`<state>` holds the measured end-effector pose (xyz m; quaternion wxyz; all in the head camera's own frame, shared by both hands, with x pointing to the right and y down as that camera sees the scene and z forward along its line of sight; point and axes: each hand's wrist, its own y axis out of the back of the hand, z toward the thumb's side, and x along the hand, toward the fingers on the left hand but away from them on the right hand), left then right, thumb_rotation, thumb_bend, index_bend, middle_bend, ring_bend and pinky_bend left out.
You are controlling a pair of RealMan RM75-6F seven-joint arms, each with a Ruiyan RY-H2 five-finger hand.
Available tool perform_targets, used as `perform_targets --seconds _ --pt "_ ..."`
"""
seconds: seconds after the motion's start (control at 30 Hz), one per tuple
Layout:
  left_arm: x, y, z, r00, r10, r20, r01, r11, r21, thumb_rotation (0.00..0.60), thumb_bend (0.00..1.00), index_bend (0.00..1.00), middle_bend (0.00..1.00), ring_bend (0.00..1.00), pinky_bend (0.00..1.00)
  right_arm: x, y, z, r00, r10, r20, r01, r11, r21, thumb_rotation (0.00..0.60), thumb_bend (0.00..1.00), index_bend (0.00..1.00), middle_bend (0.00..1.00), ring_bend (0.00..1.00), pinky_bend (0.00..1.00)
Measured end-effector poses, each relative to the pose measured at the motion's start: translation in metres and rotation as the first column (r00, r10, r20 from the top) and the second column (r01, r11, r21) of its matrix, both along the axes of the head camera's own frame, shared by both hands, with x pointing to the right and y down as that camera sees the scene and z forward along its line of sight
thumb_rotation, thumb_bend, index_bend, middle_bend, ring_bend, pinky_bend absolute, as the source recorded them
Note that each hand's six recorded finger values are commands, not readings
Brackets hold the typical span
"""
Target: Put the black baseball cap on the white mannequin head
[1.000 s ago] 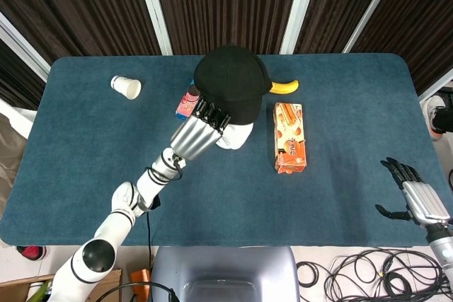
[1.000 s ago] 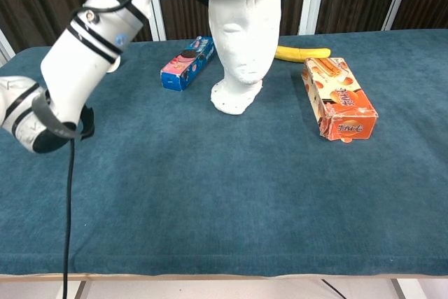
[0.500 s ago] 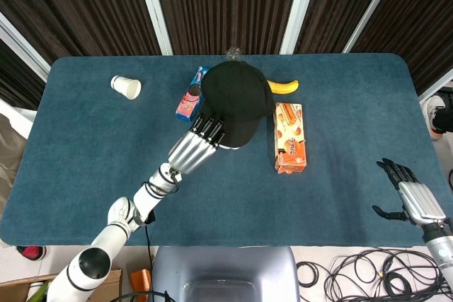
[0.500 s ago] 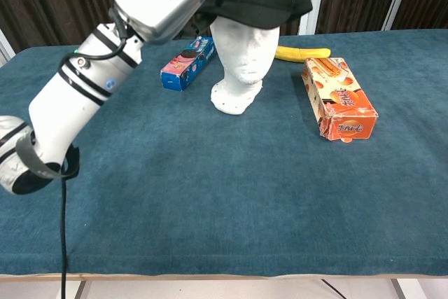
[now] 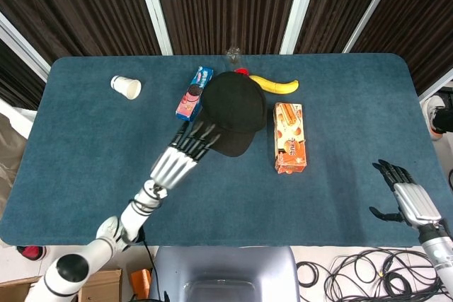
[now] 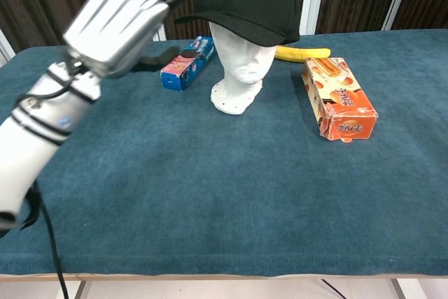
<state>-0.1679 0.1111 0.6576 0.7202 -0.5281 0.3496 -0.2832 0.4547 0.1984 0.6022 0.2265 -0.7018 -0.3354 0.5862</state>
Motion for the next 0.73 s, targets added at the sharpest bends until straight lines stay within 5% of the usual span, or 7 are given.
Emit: perform_targets --seconds 0.2,0.3,0.47,0.63,0.73 --pt "-0.077 0.024 0.006 0.98 -0.199 0.023 0.2 0.967 -0.16 0.6 0.3 0.0 0.01 0.02 0.16 0.0 0.002 -0.004 0.999 -0.015 -0.04 0.016 1.0 0.026 0.6 0.17 0.0 0.0 0.0 0.0" --pt "-0.123 0.035 0.004 0.94 -0.334 0.063 0.338 0.898 -0.281 0.6 0.3 0.0 0.0 0.02 0.1 -0.001 0.003 -0.007 0.997 -0.026 -0.073 0.03 0.998 0.052 0.6 0.17 0.0 0.0 0.0 0.0" --pt "-0.216 0.06 -0.025 0.828 -0.537 0.163 0.545 0.701 -0.46 0.6 0.3 0.0 0.0 0.04 0.08 -0.009 0.009 -0.013 0.991 -0.048 -0.124 0.06 0.994 0.09 0.6 0.17 0.0 0.0 0.0 0.0" --pt "-0.264 0.087 -0.059 0.764 -0.614 0.197 0.617 0.608 -0.5 0.6 0.31 0.0 0.0 0.03 0.07 -0.013 0.013 -0.013 0.988 -0.048 -0.149 0.063 0.993 0.102 0.6 0.17 0.0 0.0 0.0 0.0" --pt "-0.281 0.111 -0.061 0.745 -0.634 0.208 0.635 0.578 -0.512 0.6 0.31 0.0 0.0 0.02 0.07 -0.014 0.014 -0.011 0.987 -0.041 -0.154 0.057 0.993 0.1 0.6 0.17 0.0 0.0 0.0 0.0"
